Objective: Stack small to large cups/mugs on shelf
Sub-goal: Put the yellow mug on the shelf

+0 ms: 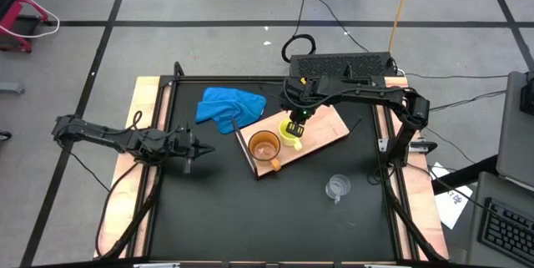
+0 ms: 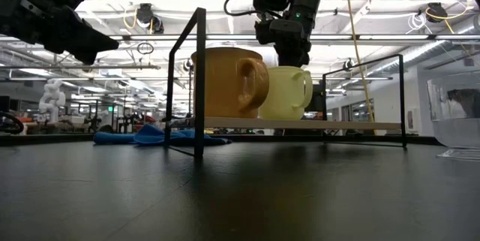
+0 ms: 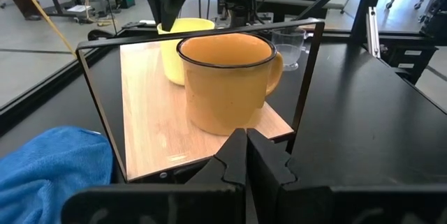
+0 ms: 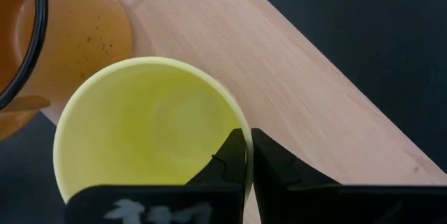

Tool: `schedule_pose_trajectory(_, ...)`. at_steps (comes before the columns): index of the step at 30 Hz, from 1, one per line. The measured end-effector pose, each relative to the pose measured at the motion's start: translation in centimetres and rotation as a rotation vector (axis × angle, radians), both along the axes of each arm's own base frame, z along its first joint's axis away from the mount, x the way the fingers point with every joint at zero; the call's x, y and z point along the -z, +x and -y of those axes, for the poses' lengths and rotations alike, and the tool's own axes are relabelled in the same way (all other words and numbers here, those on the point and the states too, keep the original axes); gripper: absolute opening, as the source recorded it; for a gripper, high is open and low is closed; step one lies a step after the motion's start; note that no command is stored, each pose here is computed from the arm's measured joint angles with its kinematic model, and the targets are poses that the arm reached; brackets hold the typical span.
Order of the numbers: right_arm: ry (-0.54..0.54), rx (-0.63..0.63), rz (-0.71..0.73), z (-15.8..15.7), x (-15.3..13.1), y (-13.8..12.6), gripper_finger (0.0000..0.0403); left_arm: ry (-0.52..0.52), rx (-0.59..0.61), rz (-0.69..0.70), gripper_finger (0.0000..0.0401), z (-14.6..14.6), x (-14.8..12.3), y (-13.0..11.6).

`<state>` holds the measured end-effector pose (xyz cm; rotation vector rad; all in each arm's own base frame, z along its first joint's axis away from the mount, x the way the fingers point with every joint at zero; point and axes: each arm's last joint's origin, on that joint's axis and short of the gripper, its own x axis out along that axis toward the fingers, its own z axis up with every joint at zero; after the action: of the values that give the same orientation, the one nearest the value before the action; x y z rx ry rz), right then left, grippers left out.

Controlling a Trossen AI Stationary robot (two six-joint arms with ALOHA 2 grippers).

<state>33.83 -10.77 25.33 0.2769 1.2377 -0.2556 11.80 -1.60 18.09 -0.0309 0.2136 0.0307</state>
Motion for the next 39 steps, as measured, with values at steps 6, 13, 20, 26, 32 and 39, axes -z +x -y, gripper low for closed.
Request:
schedule_pose_trajectory(6, -0.004, -0.011, 0.001, 0.0, 0.0, 0.0, 0.0, -0.001, 0.0, 0.0, 0.0015, 0.0, 0.0, 0.0)
schedule_pose_trajectory(13, -0.004, -0.012, 0.0, 0.0, 0.1, 0.0, 0.0001, -0.003, -0.001, 0.0, 0.0015, 0.0, 0.0, 0.0)
schedule_pose_trajectory(20, -0.004, -0.011, -0.001, 0.0, 0.1, 0.1, 0.0012, -0.004, -0.001, 0.0, 0.0015, 0.0, 0.0, 0.0)
schedule_pose_trajectory(26, -0.002, -0.012, -0.003, 0.0, 0.2, 0.1, 0.0015, -0.006, -0.002, -0.005, 0.0015, 0.0, 0.1, 0.0)
schedule_pose_trajectory(32, 0.032, -0.034, 0.006, -0.4, 0.2, 0.2, 0.0015, -0.005, -0.001, -0.006, 0.0015, 0.0, 0.1, 0.0)
schedule_pose_trajectory(39, 0.048, -0.07, 0.007, -1.5, 0.3, 0.5, 0.0016, -0.005, -0.002, -0.008, 0.0015, 0.0, 0.1, 0.0)
